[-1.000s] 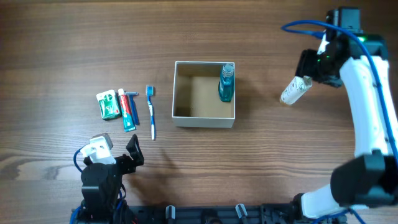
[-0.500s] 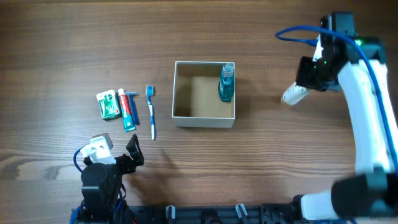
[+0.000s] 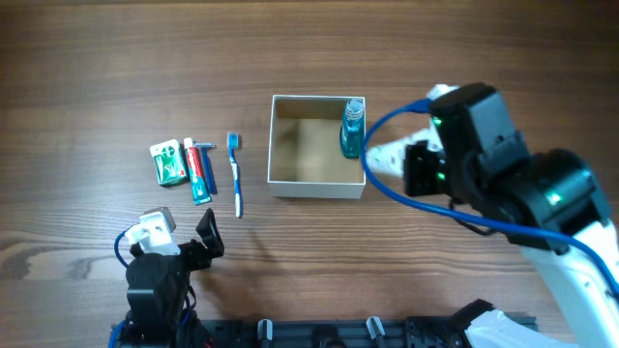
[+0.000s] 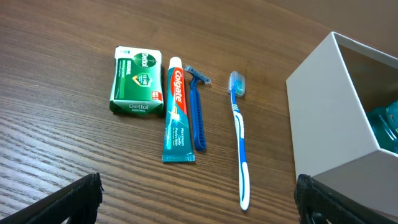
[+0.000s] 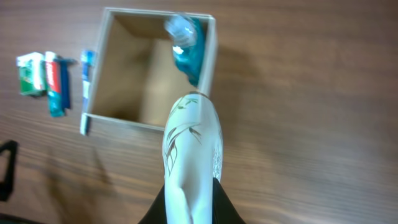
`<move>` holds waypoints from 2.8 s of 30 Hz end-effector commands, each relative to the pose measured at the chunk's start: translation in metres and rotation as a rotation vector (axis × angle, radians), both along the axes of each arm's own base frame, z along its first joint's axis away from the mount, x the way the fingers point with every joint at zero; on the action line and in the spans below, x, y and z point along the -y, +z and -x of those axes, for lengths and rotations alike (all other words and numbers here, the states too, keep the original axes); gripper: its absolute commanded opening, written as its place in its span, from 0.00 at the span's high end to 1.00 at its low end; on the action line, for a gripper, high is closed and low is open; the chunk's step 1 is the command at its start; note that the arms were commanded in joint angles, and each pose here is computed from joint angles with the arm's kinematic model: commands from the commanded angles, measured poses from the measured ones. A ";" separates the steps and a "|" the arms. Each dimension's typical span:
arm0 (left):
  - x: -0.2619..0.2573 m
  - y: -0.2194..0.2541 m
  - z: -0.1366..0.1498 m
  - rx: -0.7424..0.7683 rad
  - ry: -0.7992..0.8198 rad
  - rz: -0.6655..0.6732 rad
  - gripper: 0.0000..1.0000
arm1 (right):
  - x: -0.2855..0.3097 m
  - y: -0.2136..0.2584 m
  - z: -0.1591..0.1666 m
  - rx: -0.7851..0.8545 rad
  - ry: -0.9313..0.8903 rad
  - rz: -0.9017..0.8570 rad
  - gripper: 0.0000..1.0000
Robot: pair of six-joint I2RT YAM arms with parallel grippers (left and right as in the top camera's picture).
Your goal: Pack container
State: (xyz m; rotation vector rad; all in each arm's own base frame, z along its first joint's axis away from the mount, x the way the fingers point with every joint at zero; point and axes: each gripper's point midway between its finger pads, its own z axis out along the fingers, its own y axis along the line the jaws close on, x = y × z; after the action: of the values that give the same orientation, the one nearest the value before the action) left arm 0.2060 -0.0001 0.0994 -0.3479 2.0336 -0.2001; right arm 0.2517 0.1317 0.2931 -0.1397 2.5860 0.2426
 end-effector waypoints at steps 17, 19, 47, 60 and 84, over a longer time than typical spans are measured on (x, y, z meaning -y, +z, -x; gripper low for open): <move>0.002 -0.005 0.000 -0.007 -0.013 0.001 0.00 | -0.069 -0.138 -0.082 -0.249 0.096 0.150 0.96; 0.002 -0.005 0.000 -0.007 -0.013 0.001 0.00 | -0.070 -0.143 -0.081 -0.268 0.102 0.152 0.94; 0.002 -0.001 -0.002 0.010 -0.012 0.001 0.00 | 0.151 0.001 -0.065 0.035 -0.519 -0.101 0.00; -0.011 0.113 -0.022 0.136 0.070 0.010 0.00 | 0.152 -0.051 -0.086 -0.143 -0.526 -0.073 0.00; -0.066 -0.058 -0.138 -0.896 0.102 0.051 0.00 | 0.152 -0.051 -0.086 -0.143 -0.526 -0.073 0.00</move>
State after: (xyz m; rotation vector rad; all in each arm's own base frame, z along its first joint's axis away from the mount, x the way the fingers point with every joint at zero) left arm 0.3354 0.0694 0.0595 -0.7218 2.8426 0.0129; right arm 0.3363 -0.0200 0.2443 0.6002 2.6305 0.1506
